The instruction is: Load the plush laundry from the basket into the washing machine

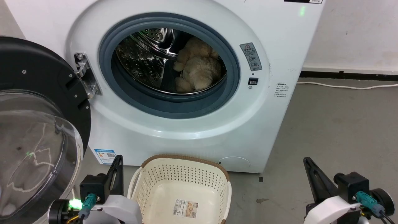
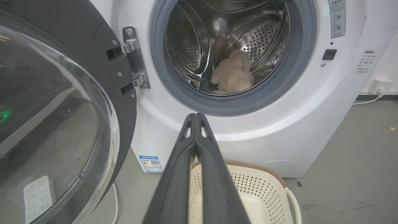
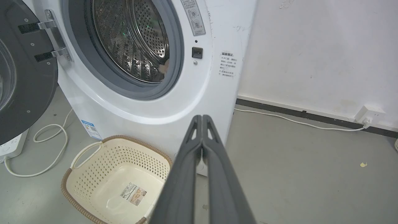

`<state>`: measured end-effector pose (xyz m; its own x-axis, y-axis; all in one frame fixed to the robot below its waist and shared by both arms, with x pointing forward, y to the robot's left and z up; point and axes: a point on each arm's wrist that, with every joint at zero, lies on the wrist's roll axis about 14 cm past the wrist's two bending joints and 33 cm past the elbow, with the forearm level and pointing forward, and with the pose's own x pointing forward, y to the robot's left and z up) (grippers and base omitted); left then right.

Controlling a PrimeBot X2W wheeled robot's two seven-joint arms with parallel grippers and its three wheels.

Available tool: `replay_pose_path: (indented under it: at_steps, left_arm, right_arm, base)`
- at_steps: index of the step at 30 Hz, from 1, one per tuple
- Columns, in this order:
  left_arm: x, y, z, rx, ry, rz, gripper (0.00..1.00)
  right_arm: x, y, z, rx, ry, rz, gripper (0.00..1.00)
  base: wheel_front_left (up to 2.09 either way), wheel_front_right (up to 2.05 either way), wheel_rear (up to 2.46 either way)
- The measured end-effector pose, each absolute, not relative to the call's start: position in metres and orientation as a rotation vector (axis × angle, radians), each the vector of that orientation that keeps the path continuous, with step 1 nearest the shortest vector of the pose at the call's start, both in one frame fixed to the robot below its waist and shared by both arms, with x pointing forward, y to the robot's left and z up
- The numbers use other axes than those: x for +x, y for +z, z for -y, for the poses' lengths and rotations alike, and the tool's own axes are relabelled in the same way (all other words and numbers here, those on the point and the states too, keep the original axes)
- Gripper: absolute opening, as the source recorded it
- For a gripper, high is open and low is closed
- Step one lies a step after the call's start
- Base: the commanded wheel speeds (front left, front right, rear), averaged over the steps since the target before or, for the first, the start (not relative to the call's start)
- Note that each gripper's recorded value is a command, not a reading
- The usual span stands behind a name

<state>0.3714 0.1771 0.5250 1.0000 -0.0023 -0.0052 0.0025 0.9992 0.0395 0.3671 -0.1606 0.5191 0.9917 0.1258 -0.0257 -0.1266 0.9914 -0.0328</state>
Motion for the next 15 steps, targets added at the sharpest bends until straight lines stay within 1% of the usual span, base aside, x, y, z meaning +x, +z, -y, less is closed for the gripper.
replay_pose_path:
  at_steps: [15]
  left_arm:
    - [0.3716,0.5248,-0.1784,0.042,0.004,-0.009,0.0]
  right_arm:
    - [0.3688,0.5217,0.1598,-0.039,0.129,-0.019,0.0]
  base:
    - [0.0,0.0,0.0]
